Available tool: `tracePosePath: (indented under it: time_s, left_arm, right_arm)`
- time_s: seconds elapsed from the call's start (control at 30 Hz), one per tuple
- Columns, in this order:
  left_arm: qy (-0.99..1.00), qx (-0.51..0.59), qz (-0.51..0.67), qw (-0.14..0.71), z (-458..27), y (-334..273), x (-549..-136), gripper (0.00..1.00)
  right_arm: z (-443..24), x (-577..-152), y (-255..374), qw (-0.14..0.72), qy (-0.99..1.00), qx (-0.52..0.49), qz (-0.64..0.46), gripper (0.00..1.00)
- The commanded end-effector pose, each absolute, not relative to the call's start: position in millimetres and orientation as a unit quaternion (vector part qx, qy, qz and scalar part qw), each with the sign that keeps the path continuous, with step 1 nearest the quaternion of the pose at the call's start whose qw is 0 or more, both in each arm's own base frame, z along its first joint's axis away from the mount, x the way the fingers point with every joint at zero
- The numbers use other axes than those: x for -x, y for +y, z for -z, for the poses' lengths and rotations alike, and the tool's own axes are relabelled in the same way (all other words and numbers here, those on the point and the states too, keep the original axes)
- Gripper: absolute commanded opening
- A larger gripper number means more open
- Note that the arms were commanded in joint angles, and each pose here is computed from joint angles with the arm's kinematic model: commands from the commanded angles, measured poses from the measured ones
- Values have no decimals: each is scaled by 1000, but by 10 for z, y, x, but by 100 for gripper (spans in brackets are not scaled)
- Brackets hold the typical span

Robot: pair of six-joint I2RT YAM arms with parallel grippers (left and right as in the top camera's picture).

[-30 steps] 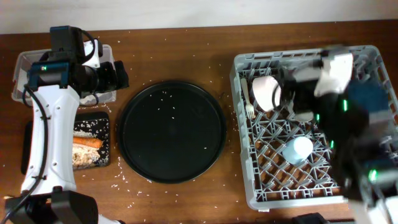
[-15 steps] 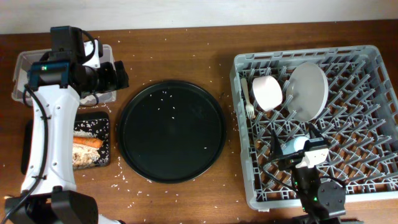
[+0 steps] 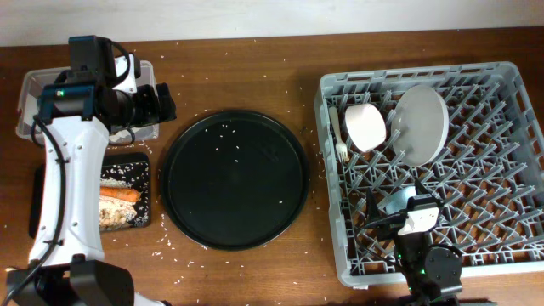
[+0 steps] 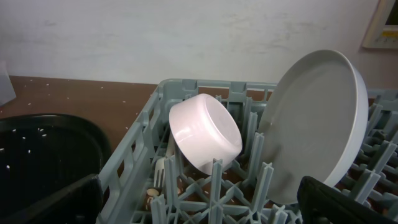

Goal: Sort waste into correct bins and load items into the dishwasher rack

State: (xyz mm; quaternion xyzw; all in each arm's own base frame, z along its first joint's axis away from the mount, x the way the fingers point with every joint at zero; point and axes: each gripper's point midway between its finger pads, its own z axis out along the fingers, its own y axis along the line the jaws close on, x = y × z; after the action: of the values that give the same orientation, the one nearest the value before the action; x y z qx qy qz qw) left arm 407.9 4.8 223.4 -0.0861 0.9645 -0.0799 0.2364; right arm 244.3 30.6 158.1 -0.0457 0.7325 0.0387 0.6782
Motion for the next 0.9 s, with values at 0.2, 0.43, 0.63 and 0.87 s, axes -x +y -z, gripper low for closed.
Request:
tracePosePath:
  time_s: [0.2, 0.43, 0.63, 0.87]
  left_arm:
    - [964, 87, 80, 239, -2252, 51, -4073, 99]
    - [964, 87, 80, 239, -2252, 51, -4073, 99]
    - [961, 86, 75, 251, -2341, 66, -4049, 99]
    - [893, -105, 47, 435, -2943, -264, -3877, 99]
  right_arm:
    - [-1554, -2442, 297, 677, 733, 46, -37, 98]
    - [-1554, -2442, 297, 677, 733, 46, -37, 98]
    - [-1554, -2442, 297, 677, 733, 46, -37, 98]
    - [-1554, -2442, 297, 677, 733, 46, -37, 98]
